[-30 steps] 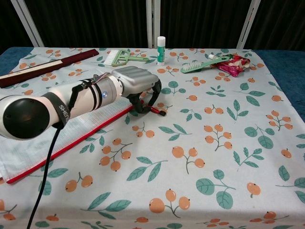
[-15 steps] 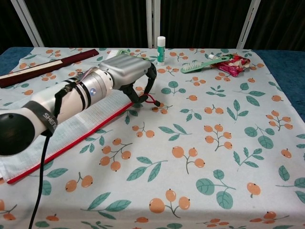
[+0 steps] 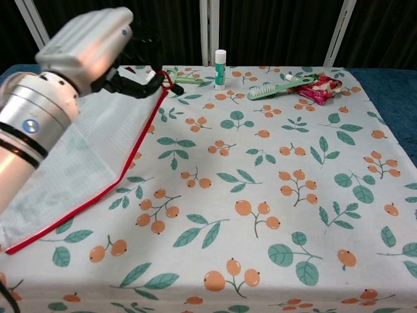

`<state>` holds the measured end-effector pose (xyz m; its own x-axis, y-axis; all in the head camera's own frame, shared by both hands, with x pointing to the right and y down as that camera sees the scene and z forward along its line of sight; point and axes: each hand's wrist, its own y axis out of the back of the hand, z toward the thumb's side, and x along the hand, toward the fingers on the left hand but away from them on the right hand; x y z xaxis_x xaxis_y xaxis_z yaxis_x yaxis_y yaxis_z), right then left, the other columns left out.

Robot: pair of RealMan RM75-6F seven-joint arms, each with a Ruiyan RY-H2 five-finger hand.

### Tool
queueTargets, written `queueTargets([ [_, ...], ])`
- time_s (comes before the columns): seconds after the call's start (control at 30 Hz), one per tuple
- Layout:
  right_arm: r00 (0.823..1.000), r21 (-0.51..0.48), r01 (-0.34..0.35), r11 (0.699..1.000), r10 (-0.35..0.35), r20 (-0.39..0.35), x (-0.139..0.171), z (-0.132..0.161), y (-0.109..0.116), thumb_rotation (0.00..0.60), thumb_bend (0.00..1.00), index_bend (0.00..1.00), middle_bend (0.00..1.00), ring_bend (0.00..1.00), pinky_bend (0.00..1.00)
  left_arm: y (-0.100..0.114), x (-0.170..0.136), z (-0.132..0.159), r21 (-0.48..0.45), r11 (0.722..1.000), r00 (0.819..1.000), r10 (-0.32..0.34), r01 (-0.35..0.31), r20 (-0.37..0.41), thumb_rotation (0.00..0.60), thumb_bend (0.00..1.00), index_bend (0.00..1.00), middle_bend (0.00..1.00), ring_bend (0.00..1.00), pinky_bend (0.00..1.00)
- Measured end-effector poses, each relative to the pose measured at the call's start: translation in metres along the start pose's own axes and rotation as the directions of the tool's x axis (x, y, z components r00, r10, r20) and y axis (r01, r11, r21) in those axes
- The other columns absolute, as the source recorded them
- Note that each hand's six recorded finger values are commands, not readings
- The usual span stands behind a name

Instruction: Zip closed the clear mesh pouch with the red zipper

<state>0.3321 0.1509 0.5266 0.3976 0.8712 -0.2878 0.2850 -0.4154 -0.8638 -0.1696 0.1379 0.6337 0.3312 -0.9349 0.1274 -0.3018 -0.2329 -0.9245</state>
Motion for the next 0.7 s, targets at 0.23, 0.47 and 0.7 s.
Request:
queueTargets([
  [0.23,0.982,-0.002,-0.091,0.996,0.090,-0.165,-0.058,0.048,-0.009,0.600,0.18,0.08,0.14,0.00,0.04,0.034,-0.034,-0.004,-0.019,0.994,0.993,0.107,-0.108,-0.051,0.600,0.43,0.71,0.80,0.76,0.62],
  [0.47,0.933,0.023,-0.197,0.980,0.194,-0.301,-0.121,0.108,-0.028,0.600,0.18,0.15,0.14,0.00,0.04,0.049,-0.056,-0.006,-0.028,0.988,0.986,0.147,-0.150,-0.077,0.600,0.43,0.73,0.87,0.83,0.69],
  [0.7,0.875,0.039,-0.295,0.955,0.286,-0.389,-0.175,0.170,-0.068,0.600,0.20,0.25,0.14,0.00,0.04,0.057,-0.072,-0.006,-0.058,0.986,0.985,0.154,-0.159,-0.078,0.600,0.43,0.73,0.88,0.85,0.69],
])
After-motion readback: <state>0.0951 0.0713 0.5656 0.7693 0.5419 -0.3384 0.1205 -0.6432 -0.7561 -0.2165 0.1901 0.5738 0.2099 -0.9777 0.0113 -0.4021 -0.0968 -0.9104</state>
